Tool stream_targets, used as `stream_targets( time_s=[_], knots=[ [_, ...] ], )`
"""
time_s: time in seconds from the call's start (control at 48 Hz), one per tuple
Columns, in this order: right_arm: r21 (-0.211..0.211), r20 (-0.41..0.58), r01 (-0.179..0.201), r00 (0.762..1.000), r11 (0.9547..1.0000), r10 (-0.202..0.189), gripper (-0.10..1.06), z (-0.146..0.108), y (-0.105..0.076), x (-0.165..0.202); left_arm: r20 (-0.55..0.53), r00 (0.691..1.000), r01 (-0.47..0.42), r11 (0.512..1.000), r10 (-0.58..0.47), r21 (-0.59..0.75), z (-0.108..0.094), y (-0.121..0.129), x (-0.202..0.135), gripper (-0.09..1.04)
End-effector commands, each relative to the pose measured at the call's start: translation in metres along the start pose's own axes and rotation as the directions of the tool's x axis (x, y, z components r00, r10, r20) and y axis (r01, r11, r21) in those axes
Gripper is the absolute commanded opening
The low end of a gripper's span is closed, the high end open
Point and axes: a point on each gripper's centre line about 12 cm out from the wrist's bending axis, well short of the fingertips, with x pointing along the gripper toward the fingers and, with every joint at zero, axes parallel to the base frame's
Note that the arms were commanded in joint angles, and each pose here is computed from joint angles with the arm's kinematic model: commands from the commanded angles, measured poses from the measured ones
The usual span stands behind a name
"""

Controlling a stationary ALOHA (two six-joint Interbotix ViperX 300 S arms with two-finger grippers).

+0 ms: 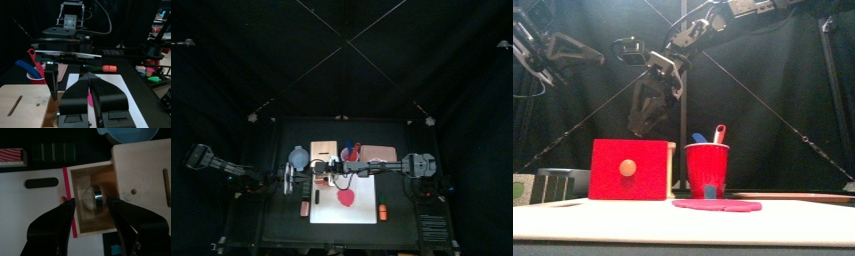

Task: Get the cutter from the drawer then cut the dough then place the extra dough in the bowl
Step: Place the cutter on the board

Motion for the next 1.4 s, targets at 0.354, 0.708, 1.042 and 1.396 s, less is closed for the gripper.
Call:
stream_targets(
  time_s=[0.354,0.708,1.042,1.396],
  knots=[
    [0.002,0.019,0.018,1.000,0.9998,-0.018,0.76,0.010,-0.009,0.000,0.005,1.000,0.003,1.000,-0.003,-0.003,0.001,-0.001,0.000,0.37],
    [0.012,-0.014,0.027,1.000,0.9996,-0.027,0.70,0.004,-0.018,0.012,0.006,1.000,0.007,1.000,-0.007,-0.006,0.001,-0.002,0.000,0.37],
    [0.002,-0.035,0.041,0.999,0.9992,-0.041,0.70,0.000,-0.023,0.019,0.001,1.000,0.000,1.000,0.000,-0.013,0.000,-0.001,0.000,0.37],
    [0.001,-0.055,0.043,0.998,0.9991,-0.042,0.67,-0.002,-0.023,0.026,-0.020,1.000,-0.009,1.000,0.009,-0.027,-0.002,0.000,0.000,0.37]
  ],
)
